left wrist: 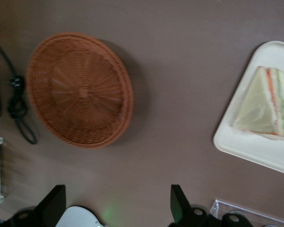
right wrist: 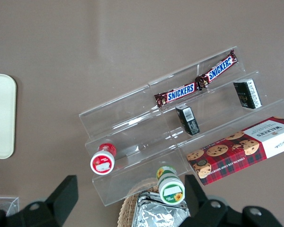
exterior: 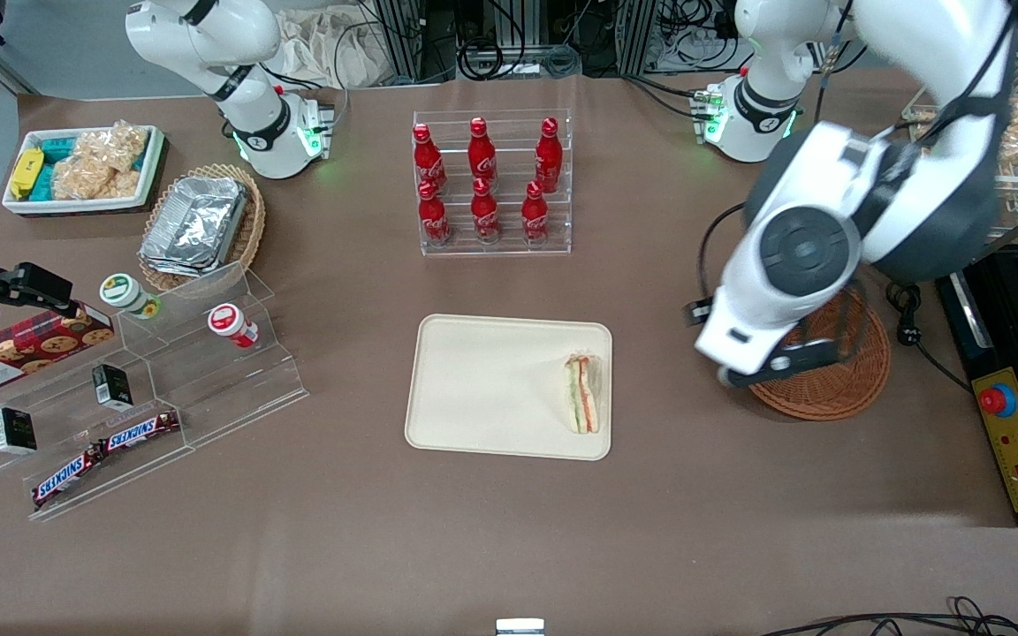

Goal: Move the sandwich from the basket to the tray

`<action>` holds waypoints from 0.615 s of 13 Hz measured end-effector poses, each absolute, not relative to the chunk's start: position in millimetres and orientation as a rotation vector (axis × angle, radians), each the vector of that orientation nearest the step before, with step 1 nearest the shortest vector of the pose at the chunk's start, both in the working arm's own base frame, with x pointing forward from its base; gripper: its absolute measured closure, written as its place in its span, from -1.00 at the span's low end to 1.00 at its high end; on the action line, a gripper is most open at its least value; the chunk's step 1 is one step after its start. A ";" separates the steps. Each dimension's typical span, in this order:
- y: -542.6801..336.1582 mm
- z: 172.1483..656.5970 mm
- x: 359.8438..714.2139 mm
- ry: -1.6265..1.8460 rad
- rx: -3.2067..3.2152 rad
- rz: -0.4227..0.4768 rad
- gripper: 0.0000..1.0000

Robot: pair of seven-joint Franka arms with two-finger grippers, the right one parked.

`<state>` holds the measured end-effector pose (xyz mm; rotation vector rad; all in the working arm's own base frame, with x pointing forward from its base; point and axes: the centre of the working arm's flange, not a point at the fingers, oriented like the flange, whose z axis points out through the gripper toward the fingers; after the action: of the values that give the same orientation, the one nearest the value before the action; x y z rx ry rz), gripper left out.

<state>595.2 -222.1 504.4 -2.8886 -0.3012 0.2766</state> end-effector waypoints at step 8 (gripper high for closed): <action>-89.3 545.2 607.7 -0.067 -3.002 0.330 -0.99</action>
<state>607.7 -89.3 545.2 -3.0024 -0.0667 0.3304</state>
